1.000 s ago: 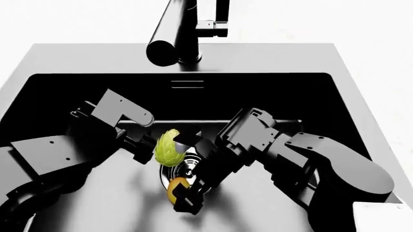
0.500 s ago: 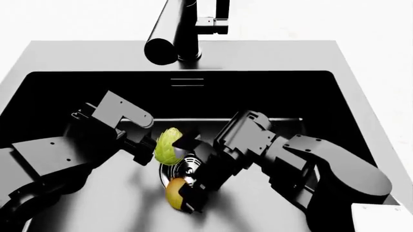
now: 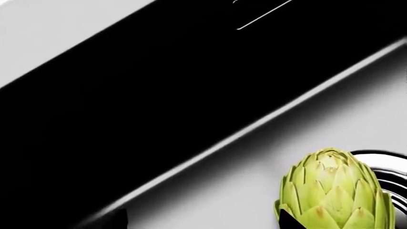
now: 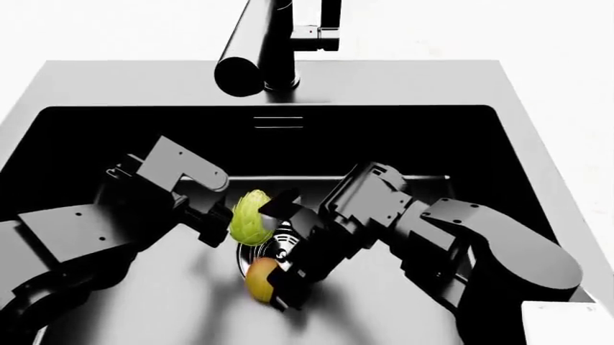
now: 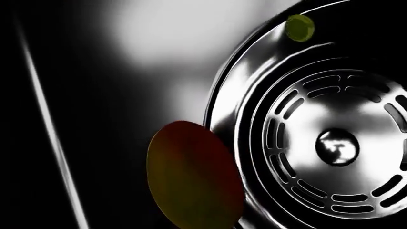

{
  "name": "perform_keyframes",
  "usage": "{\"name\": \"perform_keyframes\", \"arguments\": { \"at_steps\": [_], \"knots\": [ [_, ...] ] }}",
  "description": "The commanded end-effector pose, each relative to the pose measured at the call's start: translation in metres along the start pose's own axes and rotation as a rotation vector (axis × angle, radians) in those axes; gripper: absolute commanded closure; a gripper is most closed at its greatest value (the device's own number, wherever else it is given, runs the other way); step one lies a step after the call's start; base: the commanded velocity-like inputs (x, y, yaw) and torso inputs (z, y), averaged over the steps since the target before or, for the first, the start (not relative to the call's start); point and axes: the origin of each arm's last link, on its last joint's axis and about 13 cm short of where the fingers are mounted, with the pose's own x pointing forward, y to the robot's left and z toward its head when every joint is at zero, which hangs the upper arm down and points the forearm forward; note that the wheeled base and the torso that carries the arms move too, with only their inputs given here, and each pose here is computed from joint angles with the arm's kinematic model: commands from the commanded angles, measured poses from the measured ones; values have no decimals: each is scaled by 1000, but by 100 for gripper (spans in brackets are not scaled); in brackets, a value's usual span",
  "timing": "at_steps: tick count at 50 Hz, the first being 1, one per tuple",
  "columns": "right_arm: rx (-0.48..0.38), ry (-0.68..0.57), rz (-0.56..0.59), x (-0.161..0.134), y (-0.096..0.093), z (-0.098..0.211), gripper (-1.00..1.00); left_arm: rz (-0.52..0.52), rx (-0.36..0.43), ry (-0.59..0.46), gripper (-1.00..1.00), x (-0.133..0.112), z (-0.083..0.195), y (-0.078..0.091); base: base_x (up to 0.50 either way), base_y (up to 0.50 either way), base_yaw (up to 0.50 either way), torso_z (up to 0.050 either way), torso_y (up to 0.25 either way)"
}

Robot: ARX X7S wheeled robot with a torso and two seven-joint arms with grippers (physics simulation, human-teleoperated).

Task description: Pick up the fruits and vegetables and place them in the sink. Turn on the sink faucet to wash them. Then turn the sink off and put them in the tray.

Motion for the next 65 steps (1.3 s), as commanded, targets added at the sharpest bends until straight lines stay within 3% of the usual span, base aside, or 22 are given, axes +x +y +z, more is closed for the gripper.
{"name": "perform_keyframes", "arguments": {
  "at_steps": [1, 13, 28, 34, 37, 41, 65],
  "knots": [
    [-16, -18, -32, -9, -2, 5, 100, -3, 1, 3, -100, 1, 1, -1, 0, 0, 0, 0, 0],
    [-53, 136, 64, -16, 0, 4, 100, -9, -6, 9, -100, 1, 2, -1, 0, 0, 0, 0, 84],
    [-11, 109, 3, -48, 2, 4, 100, -35, 12, 55, -100, 10, -4, -5, 0, 0, 0, 0, 125],
    [15, 76, -49, -72, 12, -8, 100, -63, 22, 62, -100, 18, -1, -10, 0, 0, 0, 0, 0],
    [57, 9, -163, -110, 30, -26, 100, -108, 43, 67, -100, 35, 8, -19, 0, 0, 0, 0, 0],
    [76, -26, -217, -128, 39, -36, 100, -134, 60, 66, -100, 41, 16, -24, 0, 0, 0, 0, 0],
    [37, -120, -288, -154, 58, -37, 100, -275, 28, 233, -100, 76, 38, -37, 0, 0, 0, 0, 0]
  ]
}}
